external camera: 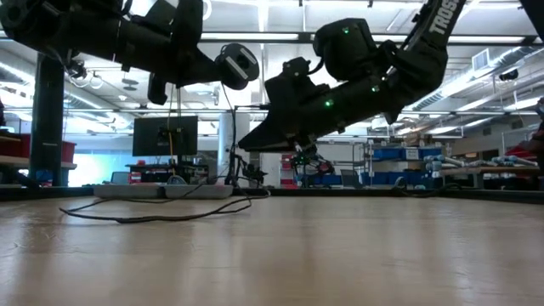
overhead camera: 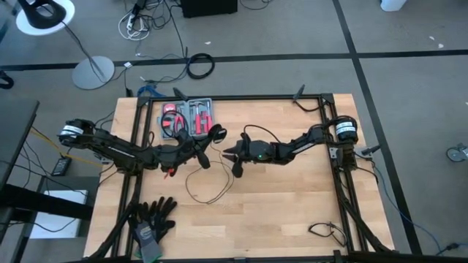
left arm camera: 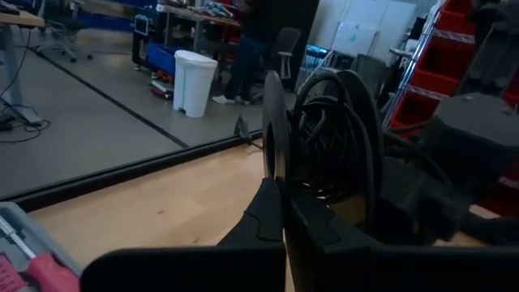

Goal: Coil cords
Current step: Coil the black wire onto the spool

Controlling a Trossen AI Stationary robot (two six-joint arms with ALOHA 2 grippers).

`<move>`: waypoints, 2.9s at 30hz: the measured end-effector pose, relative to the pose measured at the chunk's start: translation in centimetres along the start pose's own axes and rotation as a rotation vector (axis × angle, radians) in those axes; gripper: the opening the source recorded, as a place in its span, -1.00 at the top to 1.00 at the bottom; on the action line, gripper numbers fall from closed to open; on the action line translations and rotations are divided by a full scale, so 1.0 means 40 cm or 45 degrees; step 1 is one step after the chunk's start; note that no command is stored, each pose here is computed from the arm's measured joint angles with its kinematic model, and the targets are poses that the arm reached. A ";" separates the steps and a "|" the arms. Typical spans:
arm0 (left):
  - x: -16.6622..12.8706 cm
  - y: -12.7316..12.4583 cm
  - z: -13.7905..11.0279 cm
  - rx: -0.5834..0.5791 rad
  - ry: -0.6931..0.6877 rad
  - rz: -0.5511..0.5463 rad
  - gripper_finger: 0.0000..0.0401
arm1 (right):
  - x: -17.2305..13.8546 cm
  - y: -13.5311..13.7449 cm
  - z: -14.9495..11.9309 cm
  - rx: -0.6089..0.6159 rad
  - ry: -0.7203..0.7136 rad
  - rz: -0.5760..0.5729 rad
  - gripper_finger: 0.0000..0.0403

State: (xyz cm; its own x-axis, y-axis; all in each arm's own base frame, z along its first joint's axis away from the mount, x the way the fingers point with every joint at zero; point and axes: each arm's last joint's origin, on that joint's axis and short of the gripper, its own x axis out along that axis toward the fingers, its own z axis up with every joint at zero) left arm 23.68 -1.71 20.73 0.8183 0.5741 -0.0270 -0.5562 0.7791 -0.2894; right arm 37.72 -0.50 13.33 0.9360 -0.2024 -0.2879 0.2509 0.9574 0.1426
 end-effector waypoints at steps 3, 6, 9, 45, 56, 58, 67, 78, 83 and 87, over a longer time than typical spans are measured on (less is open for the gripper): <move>0.000 0.000 0.001 -0.004 -0.004 -0.002 1.00 | 0.002 -0.008 0.009 0.006 -0.034 -0.005 0.54; 0.000 -0.001 0.003 -0.010 -0.010 -0.004 1.00 | 0.003 -0.011 0.008 0.008 -0.024 0.027 0.54; 0.000 -0.003 0.011 -0.011 -0.044 -0.014 1.00 | 0.003 -0.009 0.011 0.009 -0.029 0.070 0.55; 0.000 0.000 -0.003 0.081 0.016 -0.012 1.00 | -0.010 -0.032 0.054 -0.061 0.232 -0.190 0.99; -0.005 0.020 -0.050 0.259 0.222 0.041 1.00 | -0.122 -0.029 0.194 -0.051 0.107 -0.365 1.00; -0.005 0.020 -0.052 0.246 0.233 0.041 1.00 | -0.123 -0.037 0.200 -0.051 0.093 -0.375 1.00; 0.020 0.015 -0.037 0.327 0.329 0.162 1.00 | -0.107 0.000 0.231 -0.068 -0.099 -0.136 1.00; 0.121 -0.068 -0.019 0.476 0.325 0.242 1.00 | -0.106 0.027 0.254 -0.092 -0.082 -0.047 1.00; 0.134 -0.076 -0.008 0.440 0.253 0.259 1.00 | -0.109 0.040 0.237 -0.109 -0.017 -0.033 0.98; 0.135 -0.076 -0.007 0.455 0.256 0.259 1.00 | -0.114 0.041 0.220 -0.154 0.084 -0.043 0.93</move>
State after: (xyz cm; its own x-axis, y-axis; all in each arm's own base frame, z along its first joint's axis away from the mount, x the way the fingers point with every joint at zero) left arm 29.82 -1.07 21.19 0.6795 0.6916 -0.2448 -0.6948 0.7138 0.0882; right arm 36.03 0.16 23.21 0.9084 -0.2246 -0.3525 0.2466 0.9690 0.0180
